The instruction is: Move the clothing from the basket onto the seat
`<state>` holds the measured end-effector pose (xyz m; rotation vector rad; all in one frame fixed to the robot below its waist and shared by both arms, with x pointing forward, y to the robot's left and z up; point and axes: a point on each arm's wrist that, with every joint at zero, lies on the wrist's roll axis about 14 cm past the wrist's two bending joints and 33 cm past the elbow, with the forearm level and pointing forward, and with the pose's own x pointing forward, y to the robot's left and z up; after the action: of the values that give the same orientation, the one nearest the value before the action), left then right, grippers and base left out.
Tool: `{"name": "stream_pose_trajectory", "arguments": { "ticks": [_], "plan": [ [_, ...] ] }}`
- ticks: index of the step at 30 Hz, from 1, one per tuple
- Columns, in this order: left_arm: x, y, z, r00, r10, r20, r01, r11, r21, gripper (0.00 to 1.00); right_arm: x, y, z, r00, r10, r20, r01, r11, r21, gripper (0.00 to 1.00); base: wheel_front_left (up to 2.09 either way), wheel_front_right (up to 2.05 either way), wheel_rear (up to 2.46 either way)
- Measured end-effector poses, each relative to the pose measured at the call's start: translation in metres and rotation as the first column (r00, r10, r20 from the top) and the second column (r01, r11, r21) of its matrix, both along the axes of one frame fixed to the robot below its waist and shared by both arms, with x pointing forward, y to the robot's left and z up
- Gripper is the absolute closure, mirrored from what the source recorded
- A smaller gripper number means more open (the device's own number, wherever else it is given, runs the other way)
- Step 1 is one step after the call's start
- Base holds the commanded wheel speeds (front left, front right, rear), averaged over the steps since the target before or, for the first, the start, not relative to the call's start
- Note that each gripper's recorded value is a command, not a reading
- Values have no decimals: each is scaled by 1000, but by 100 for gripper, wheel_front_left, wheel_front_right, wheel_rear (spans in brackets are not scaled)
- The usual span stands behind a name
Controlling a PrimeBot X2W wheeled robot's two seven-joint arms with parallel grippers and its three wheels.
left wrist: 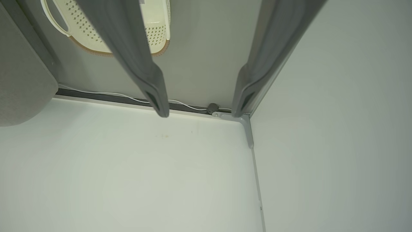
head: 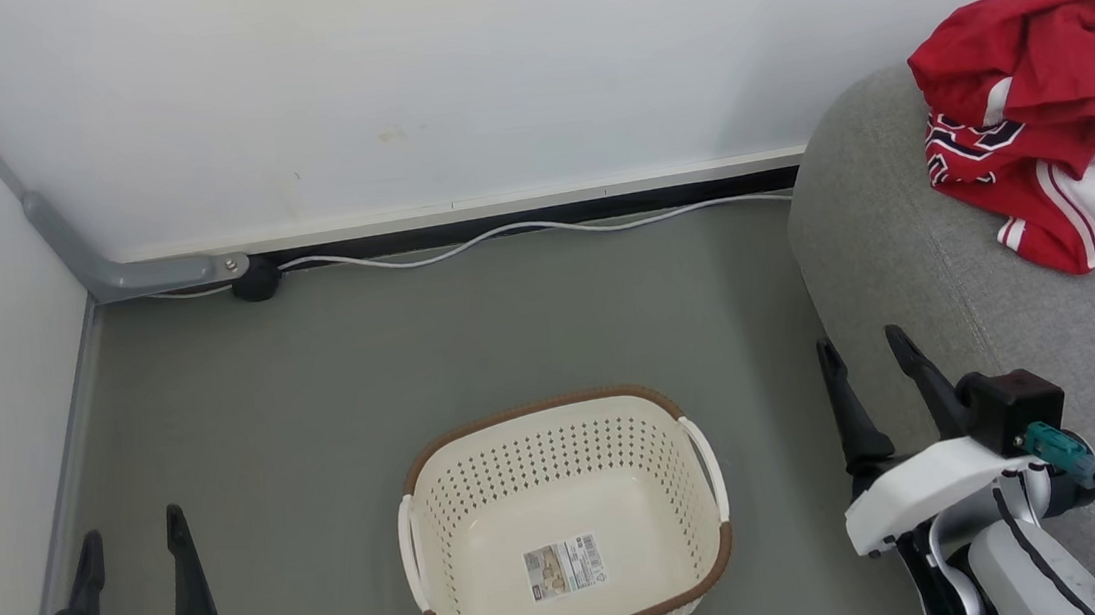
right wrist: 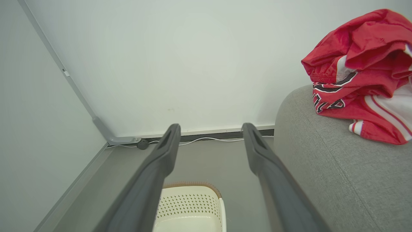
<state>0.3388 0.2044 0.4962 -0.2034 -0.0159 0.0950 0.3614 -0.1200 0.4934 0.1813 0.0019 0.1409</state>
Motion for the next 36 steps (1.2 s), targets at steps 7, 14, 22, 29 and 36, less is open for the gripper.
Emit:
{"name": "stream_pose_trajectory", "arguments": {
  "ticks": [7,14,22,29,36],
  "plan": [
    [-1,-2,2,1000,-1,8,1,1000,5,0,-2,0,3,1000,-3,9,3,1000,0,0,0,0,0],
    [-4,-2,3,1000,2,11,-2,1000,9,0,-2,1,6,1000,2,21,-2,1000,-3,0,0,0,0],
    [-12,-4,-12,999,3,-35,-3,1000,22,100,-9,1,-7,1000,-1,-18,1,1000,-11,100,0,0,0],
    [-16,-11,-27,996,-3,-85,1,1000,-19,100,-22,0,-29,995,-13,-94,14,1000,10,100,0,0,0],
    [-17,-8,-34,993,13,-115,-27,992,-119,100,-20,-6,-31,992,-31,-124,43,994,97,100,0,0,0]
  ]
}}
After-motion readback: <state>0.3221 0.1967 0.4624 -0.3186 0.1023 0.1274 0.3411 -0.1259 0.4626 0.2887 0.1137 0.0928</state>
